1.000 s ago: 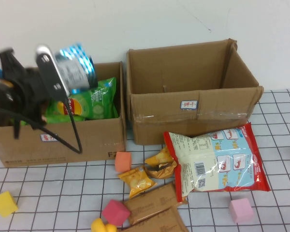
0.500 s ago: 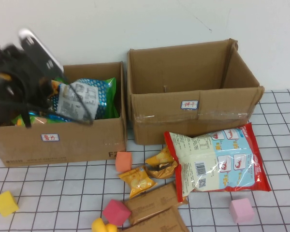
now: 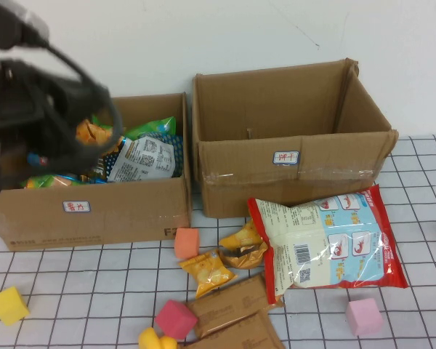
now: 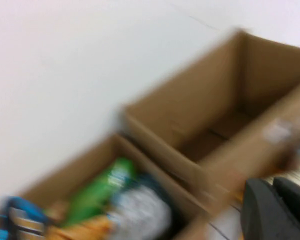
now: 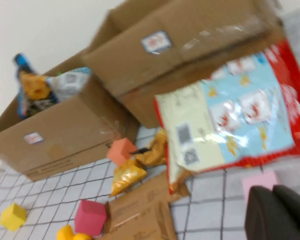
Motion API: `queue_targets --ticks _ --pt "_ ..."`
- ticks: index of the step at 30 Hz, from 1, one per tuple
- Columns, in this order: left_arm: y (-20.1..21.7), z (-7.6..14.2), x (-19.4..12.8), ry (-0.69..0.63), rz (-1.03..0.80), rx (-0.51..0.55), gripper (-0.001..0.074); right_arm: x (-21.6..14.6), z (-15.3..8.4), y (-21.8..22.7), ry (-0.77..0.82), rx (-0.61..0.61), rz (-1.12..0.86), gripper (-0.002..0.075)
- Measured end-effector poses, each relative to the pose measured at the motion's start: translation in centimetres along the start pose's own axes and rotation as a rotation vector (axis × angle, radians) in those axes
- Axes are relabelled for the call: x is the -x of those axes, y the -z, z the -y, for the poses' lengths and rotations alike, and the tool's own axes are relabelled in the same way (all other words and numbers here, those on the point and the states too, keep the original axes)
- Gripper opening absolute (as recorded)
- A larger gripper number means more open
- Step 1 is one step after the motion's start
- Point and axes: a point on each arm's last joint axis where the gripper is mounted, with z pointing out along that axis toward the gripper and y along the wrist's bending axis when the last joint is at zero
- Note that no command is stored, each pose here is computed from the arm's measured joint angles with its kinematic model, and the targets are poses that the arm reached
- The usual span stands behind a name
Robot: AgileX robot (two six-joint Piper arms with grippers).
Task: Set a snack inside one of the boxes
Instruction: Place the potato chip in the potato chip box, then pick up the potato chip
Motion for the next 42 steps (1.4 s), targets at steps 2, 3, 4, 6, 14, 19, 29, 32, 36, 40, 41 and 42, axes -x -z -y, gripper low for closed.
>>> queue_targets --ticks 2,3,4,6,14,19,29,32,36,40,41,42 --pt "0.9 1.0 -0.4 -0.014 -0.046 -0.069 0.0004 0.7 -0.7 0.3 0.059 0.024 0.009 -0.0001" --pt "1.3 1.4 -0.6 -0.021 -0.063 -0.088 0.0003 1.2 -1.2 0.6 0.092 0.038 0.02 -0.0001" --pt "1.7 1.7 -1.1 -0.023 -0.078 -0.099 0.0001 1.8 -1.7 0.8 0.125 0.047 0.024 -0.0001" --pt "2.8 2.4 -1.9 -0.01 -0.088 -0.097 0.0001 3.0 -2.6 1.1 0.183 0.049 0.012 -0.0001" --pt "7.7 6.0 -7.5 0.113 -0.064 -0.047 0.0 8.2 -4.9 0.3 0.624 0.006 -0.193 -0.0001" --pt "10.3 7.9 -11.0 0.215 -0.009 -0.001 0.0 12.0 -5.9 -1.3 0.736 -0.007 -0.274 -0.0001" --pt "14.0 9.9 -13.9 0.22 0.122 0.077 0.0 17.0 -7.3 -6.1 0.788 0.155 -0.568 -0.0001" --pt "14.4 10.1 -14.0 0.235 0.141 0.084 0.0 18.0 -7.8 -7.4 0.82 0.237 -0.652 -0.0001" --pt "14.3 10.1 -14.2 0.251 0.135 0.085 0.0 19.0 -9.1 -8.9 0.893 0.338 -0.745 -0.0001" --pt "14.3 10.1 -14.2 0.253 0.136 0.085 0.0 19.4 -10.1 -10.3 0.989 0.306 -0.838 -0.0001" --pt "14.3 10.1 -14.2 0.253 0.136 0.085 0.0 19.5 -10.1 -10.7 0.983 0.272 -0.862 -0.0001" --pt "14.3 10.1 -14.2 0.253 0.136 0.085 0.0 19.5 -10.0 -11.1 0.963 0.232 -0.883 -0.0001"
